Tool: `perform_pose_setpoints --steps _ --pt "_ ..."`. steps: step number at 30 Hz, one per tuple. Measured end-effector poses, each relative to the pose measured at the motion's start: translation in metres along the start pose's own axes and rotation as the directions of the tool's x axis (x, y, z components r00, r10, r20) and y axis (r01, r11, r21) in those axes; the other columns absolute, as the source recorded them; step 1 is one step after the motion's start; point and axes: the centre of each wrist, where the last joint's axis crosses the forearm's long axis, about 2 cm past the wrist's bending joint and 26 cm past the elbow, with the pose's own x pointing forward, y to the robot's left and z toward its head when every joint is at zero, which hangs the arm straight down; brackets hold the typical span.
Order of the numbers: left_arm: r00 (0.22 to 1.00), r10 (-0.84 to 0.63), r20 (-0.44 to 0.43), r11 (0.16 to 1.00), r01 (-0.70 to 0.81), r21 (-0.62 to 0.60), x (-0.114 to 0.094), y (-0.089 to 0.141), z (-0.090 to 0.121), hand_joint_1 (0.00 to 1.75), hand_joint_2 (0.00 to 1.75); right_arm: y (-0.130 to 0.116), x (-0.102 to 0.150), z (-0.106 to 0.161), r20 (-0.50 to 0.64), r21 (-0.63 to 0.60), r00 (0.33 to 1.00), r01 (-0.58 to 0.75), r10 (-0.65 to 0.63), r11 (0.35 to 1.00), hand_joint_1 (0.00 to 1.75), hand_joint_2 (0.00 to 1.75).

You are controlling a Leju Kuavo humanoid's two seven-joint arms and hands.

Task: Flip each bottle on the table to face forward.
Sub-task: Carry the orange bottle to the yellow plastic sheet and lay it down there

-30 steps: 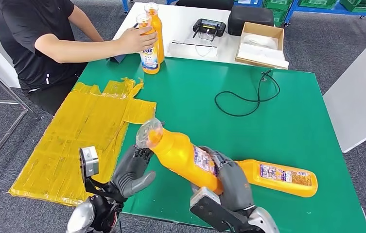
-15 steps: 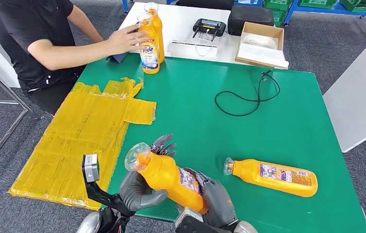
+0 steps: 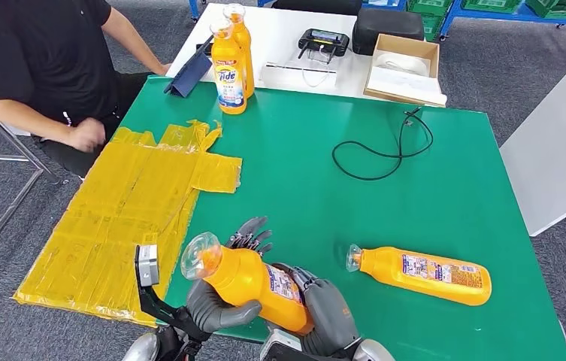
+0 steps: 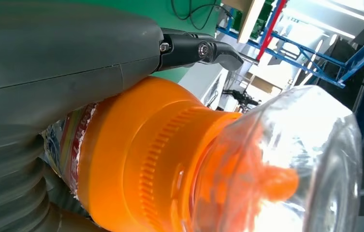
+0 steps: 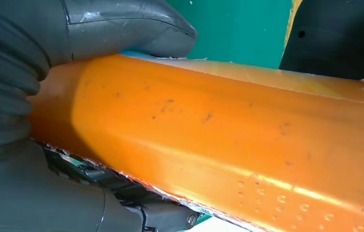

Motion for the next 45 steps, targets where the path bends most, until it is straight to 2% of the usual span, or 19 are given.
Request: perform_pose_setpoints --steps 1,2,18,24,28,31,33,37,38,40,44,45 --pt "1.000 0.000 -0.003 1.000 0.000 -0.002 0.000 0.001 0.001 1.61 1.75 0.000 0.000 0.000 0.001 0.001 1.000 -0.001 0.001 1.000 1.75 1.75" --pt "1.000 -0.001 -0.006 1.000 0.001 -0.004 -0.001 0.001 0.002 1.75 1.75 0.000 0.000 -0.001 0.003 0.002 1.000 -0.002 0.002 1.000 1.75 1.75" --pt "1.000 -0.014 0.012 1.000 0.015 -0.008 -0.004 0.003 0.011 1.75 1.75 0.004 0.001 0.000 0.017 0.002 1.000 -0.025 0.025 1.000 1.75 1.75" --pt "0.994 -0.105 0.009 0.994 0.105 -0.003 0.001 -0.003 0.007 1.75 1.75 0.004 0.001 0.001 -0.021 -0.026 0.997 -0.074 0.074 0.997 1.75 1.75" --pt "0.991 -0.131 0.017 0.991 0.131 -0.004 0.004 -0.005 0.005 1.75 1.75 0.003 0.002 0.001 -0.025 -0.032 0.996 -0.082 0.081 0.996 0.01 1.75" --pt "0.964 -0.264 0.024 0.965 0.264 0.006 0.008 -0.004 0.000 1.75 1.75 0.002 0.002 0.002 -0.045 -0.036 0.996 -0.079 0.077 0.996 0.00 1.75" --pt "0.897 -0.441 0.035 0.897 0.440 0.024 0.016 0.001 -0.006 1.75 1.75 0.000 0.002 0.004 -0.061 -0.051 0.996 -0.067 0.064 0.996 0.00 1.75" --pt "0.611 -0.788 0.067 0.615 0.784 0.086 0.046 0.022 -0.023 1.75 1.75 -0.009 0.007 0.012 -0.101 -0.100 0.991 -0.093 0.083 0.991 0.00 1.75" --pt "0.547 -0.834 0.069 0.552 0.828 0.100 0.053 0.026 -0.026 1.75 1.75 -0.012 0.006 0.014 -0.115 -0.109 0.989 -0.109 0.097 0.988 0.00 1.75" --pt "0.473 -0.878 0.070 0.478 0.870 0.124 0.064 0.034 -0.030 1.75 1.75 -0.018 0.001 0.020 -0.139 -0.122 0.984 -0.132 0.115 0.984 0.00 1.75" --pt "0.417 -0.906 0.072 0.423 0.892 0.159 0.073 0.041 -0.031 1.75 1.75 -0.026 -0.004 0.027 -0.159 -0.140 0.978 -0.156 0.133 0.978 0.00 1.75" --pt "0.383 -0.921 0.068 0.389 0.906 0.169 0.075 0.042 -0.031 1.75 1.75 -0.028 -0.005 0.028 -0.162 -0.144 0.977 -0.163 0.139 0.976 0.00 1.75"
